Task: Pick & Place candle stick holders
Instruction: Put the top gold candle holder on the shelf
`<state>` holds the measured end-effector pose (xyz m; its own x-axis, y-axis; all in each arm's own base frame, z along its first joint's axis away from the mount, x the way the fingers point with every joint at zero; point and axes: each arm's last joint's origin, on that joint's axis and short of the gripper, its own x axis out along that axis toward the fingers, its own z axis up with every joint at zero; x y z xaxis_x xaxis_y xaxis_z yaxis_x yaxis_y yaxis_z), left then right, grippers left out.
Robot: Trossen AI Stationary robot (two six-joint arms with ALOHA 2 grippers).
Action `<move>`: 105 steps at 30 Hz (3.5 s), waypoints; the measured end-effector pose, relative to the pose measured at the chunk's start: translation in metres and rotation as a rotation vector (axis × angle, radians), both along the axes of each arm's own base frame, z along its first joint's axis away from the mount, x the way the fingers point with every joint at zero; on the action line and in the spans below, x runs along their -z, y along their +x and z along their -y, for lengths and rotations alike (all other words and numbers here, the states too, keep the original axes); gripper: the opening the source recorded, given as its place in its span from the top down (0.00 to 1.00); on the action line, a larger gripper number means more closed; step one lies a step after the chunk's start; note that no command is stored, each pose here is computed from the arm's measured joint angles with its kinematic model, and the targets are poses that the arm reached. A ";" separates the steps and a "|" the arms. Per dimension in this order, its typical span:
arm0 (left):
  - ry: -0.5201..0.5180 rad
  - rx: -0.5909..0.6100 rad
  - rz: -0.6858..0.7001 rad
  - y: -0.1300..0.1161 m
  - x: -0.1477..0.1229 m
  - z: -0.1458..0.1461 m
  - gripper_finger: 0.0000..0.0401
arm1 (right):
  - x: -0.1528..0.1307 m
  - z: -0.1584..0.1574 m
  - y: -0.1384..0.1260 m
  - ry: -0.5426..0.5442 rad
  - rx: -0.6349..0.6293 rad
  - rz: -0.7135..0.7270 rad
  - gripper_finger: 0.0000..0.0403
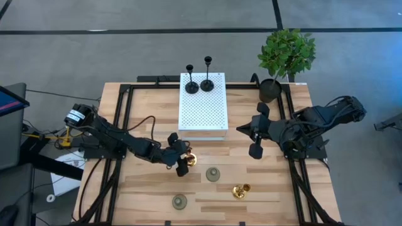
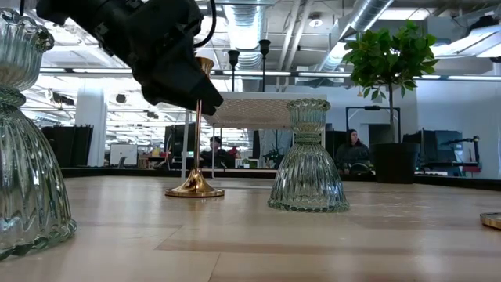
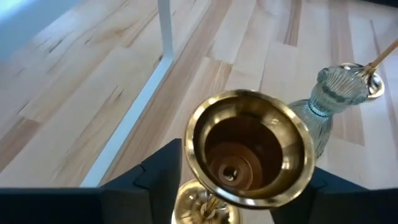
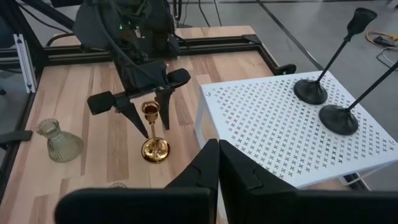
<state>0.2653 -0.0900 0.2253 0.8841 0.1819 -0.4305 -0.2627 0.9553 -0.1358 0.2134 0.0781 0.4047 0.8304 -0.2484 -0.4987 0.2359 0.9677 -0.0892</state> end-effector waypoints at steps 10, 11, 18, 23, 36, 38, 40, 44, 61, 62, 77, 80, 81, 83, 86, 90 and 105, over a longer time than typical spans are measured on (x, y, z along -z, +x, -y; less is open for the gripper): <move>0.000 0.000 0.000 0.000 0.000 0.000 0.78 | 0.000 0.000 0.000 0.000 -0.001 0.000 1.00; -0.001 0.001 0.000 0.000 0.000 0.000 0.80 | 0.000 0.000 0.000 0.000 -0.001 0.000 1.00; -0.023 0.028 -0.006 0.000 0.000 0.002 0.88 | 0.000 0.000 0.000 0.000 -0.001 0.000 1.00; -0.038 0.039 -0.002 -0.002 0.000 0.007 0.92 | 0.000 0.000 0.000 0.000 -0.001 0.000 1.00; -0.177 -0.023 0.016 -0.044 -0.033 0.001 0.92 | 0.001 0.000 0.000 -0.006 0.002 -0.006 1.00; -0.221 -0.030 0.065 -0.052 -0.045 -0.003 0.92 | 0.001 0.000 0.000 -0.006 0.002 -0.006 1.00; -0.241 -0.030 0.104 -0.060 -0.055 -0.006 0.92 | 0.001 0.000 0.000 -0.006 0.002 -0.006 1.00; -0.248 -0.039 0.131 -0.069 -0.080 -0.011 0.92 | 0.001 0.000 -0.001 -0.022 -0.005 -0.013 1.00; 0.081 -0.205 0.233 -0.059 -0.193 -0.065 0.92 | 0.001 0.003 -0.001 -0.066 0.054 -0.005 1.00; 0.092 -0.230 0.232 -0.059 -0.194 -0.072 0.92 | 0.001 0.003 -0.001 -0.066 0.054 -0.005 1.00; 0.073 -0.371 0.130 -0.021 -0.171 -0.150 0.92 | 0.001 0.002 -0.001 -0.065 0.054 -0.004 1.00; 0.098 -0.383 0.118 -0.015 -0.167 -0.158 0.92 | 0.001 0.002 -0.001 -0.065 0.054 -0.004 1.00; 0.102 -0.390 0.110 -0.014 -0.165 -0.160 0.92 | 0.001 0.002 -0.001 -0.065 0.054 -0.004 1.00; 0.103 -0.404 0.099 -0.012 -0.163 -0.164 0.92 | 0.001 0.002 -0.001 -0.065 0.054 -0.004 1.00; 0.104 -0.422 0.096 -0.010 -0.161 -0.169 0.92 | 0.001 0.002 -0.001 -0.065 0.054 -0.004 1.00; 0.106 -0.439 0.107 -0.011 -0.162 -0.174 0.92 | 0.001 0.002 -0.001 -0.065 0.054 -0.004 1.00; 0.103 -0.453 0.073 0.008 -0.146 -0.185 0.92 | 0.001 0.002 -0.001 -0.062 0.056 -0.004 1.00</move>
